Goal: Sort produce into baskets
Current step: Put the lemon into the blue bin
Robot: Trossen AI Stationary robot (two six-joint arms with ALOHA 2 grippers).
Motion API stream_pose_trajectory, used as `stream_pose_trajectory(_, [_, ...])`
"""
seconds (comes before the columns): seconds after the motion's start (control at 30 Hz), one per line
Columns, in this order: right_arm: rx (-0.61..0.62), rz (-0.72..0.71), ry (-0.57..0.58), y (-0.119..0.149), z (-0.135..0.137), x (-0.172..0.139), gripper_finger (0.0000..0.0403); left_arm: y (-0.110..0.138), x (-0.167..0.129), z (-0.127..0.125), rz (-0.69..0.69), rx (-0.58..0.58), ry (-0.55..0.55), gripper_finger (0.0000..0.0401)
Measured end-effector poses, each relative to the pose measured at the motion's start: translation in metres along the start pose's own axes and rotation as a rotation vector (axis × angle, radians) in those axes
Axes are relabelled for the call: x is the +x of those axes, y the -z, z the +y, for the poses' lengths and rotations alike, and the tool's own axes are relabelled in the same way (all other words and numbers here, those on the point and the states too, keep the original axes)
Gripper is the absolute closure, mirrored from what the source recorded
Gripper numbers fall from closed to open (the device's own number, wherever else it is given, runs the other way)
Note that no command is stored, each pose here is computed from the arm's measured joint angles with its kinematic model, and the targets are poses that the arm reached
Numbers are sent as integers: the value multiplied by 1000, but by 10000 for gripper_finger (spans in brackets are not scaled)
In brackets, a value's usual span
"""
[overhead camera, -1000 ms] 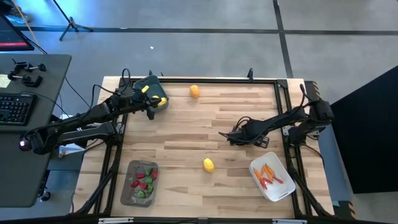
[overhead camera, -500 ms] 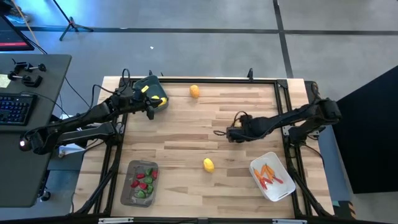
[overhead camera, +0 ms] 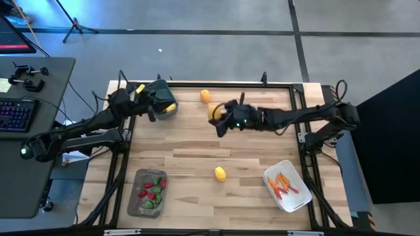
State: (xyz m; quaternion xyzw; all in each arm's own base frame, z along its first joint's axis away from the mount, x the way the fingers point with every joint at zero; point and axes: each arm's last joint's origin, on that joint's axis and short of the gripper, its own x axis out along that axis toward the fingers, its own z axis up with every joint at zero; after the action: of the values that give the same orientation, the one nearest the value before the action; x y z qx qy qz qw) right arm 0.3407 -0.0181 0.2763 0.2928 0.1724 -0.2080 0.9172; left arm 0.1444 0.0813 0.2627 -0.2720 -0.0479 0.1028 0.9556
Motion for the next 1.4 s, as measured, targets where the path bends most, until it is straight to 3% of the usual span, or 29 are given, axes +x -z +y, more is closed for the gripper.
stream_pose_trajectory(0.2, [-130, -82, -82, -39, 16, -2, 230, -15, 12, -17, -2, -20, 118, 349])
stream_pose_trajectory(0.33, [-183, -110, -117, -54, 24, -2, 230, -28, 29, -34, 27, 62, 195, 295])
stream_pose_trajectory(0.53, [-211, -121, -146, -61, 28, -5, 230, -41, 57, -42, 102, 144, 122, 213])
stream_pose_trajectory(0.73, [-222, -108, -162, -59, 29, -5, 229, -53, 82, -44, 116, 162, 133, 154])
stream_pose_trajectory(1.1, [-282, -115, -196, -61, 30, -5, 229, -48, 126, -37, 225, 10, 301, 135])
stream_pose_trajectory(1.4, [-290, -120, -205, -62, 31, -5, 229, -45, 137, -35, 210, -23, 394, 142])
